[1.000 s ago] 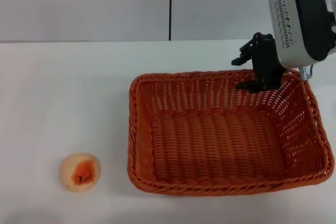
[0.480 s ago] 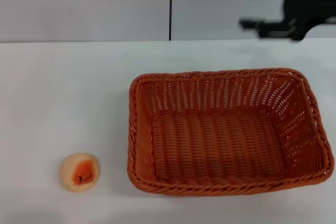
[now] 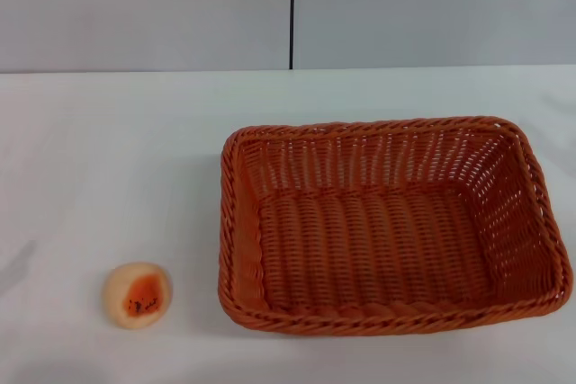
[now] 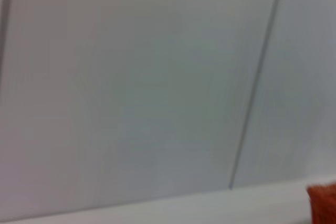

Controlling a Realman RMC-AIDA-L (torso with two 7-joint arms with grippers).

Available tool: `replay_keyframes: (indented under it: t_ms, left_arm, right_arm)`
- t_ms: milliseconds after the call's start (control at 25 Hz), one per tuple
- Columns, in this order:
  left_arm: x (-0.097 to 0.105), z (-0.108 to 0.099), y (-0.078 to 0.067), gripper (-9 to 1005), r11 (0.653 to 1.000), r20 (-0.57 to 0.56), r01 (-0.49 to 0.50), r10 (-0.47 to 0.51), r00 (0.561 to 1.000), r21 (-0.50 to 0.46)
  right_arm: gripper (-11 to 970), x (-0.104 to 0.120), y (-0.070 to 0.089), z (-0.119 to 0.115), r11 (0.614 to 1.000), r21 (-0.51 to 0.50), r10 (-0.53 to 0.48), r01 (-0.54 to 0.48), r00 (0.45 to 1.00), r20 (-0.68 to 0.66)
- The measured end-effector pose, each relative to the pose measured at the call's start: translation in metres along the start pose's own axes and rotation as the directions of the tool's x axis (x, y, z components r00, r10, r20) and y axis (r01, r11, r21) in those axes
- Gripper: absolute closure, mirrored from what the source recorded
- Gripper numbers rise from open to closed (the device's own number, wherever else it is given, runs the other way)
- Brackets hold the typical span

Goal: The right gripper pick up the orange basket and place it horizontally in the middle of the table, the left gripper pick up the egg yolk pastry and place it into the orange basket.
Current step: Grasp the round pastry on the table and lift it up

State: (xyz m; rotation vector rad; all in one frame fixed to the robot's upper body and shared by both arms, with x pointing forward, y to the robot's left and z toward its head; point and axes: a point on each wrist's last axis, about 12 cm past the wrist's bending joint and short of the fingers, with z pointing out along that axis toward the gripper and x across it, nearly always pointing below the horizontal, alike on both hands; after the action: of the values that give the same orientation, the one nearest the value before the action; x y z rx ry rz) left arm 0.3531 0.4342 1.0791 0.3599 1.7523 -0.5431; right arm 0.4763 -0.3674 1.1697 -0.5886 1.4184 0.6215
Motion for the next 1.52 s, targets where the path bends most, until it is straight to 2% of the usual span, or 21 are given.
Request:
replay_keyframes:
  t_ms: [40,80,240,280,320,440,480,560,680,720,840,1040,1320,1520]
  left_arm:
    - [0.000,0.000,0.000,187,1.000,0.000,0.000,0.000,1.000,0.000]
    - [-0.005,0.008,0.003,187,0.999,-0.048,-0.016,0.017,0.999,0.034]
    - [-0.008,0.024,0.007,187,0.996,-0.153,-0.005,0.019,0.988,0.093]
    - [-0.008,0.024,0.007,187,0.996,-0.153,-0.005,0.019,0.988,0.093]
    - [-0.012,0.038,0.011,187,0.990,-0.244,0.013,0.022,0.970,0.140]
    - [-0.019,0.052,0.013,187,0.983,-0.331,0.026,0.037,0.943,0.184]
    - [-0.019,0.052,0.013,187,0.983,-0.331,0.026,0.037,0.943,0.184]
    - [-0.026,0.068,0.013,187,0.971,-0.395,0.051,0.048,0.918,0.235]
    - [-0.026,0.073,0.011,190,0.963,-0.410,0.068,0.048,0.911,0.262]
    - [-0.019,0.084,0.004,192,0.943,-0.428,0.112,0.035,0.903,0.313]
    - [-0.006,0.094,-0.005,200,0.920,-0.439,0.167,0.006,0.898,0.353]
    - [0.006,0.098,-0.012,212,0.906,-0.432,0.193,-0.012,0.902,0.376]
    - [0.025,0.106,-0.017,230,0.912,-0.419,0.190,-0.022,0.908,0.363]
    - [0.029,0.108,-0.018,242,0.915,-0.411,0.168,-0.003,0.912,0.366]
  right_arm:
    - [355,0.011,0.004,-0.019,0.998,0.047,0.026,-0.030,0.996,0.083]
    - [355,0.011,0.004,-0.019,0.998,0.047,0.026,-0.030,0.996,0.083]
    - [355,0.043,0.016,-0.062,0.978,0.199,0.009,-0.062,0.966,0.257]
    - [355,0.043,0.016,-0.062,0.978,0.199,0.009,-0.062,0.966,0.257]
    - [355,0.047,0.018,-0.067,0.973,0.219,0.009,-0.070,0.963,0.268]
    - [355,0.057,0.021,-0.074,0.962,0.254,0.022,-0.095,0.961,0.276]
    - [355,0.057,0.021,-0.074,0.962,0.254,0.022,-0.095,0.961,0.276]
    - [355,0.059,0.021,-0.076,0.959,0.268,0.018,-0.094,0.961,0.275]
    - [355,0.060,0.021,-0.079,0.954,0.284,0.017,-0.098,0.961,0.277]
    - [355,0.061,0.021,-0.079,0.953,0.286,0.017,-0.100,0.960,0.278]
    - [355,0.061,0.019,-0.078,0.951,0.292,0.014,-0.099,0.960,0.279]
    - [355,0.060,0.017,-0.077,0.951,0.296,0.006,-0.094,0.959,0.284]
    - [355,0.060,0.016,-0.076,0.951,0.293,0.007,-0.094,0.958,0.286]
    - [355,0.060,0.016,-0.076,0.950,0.296,0.007,-0.095,0.959,0.284]
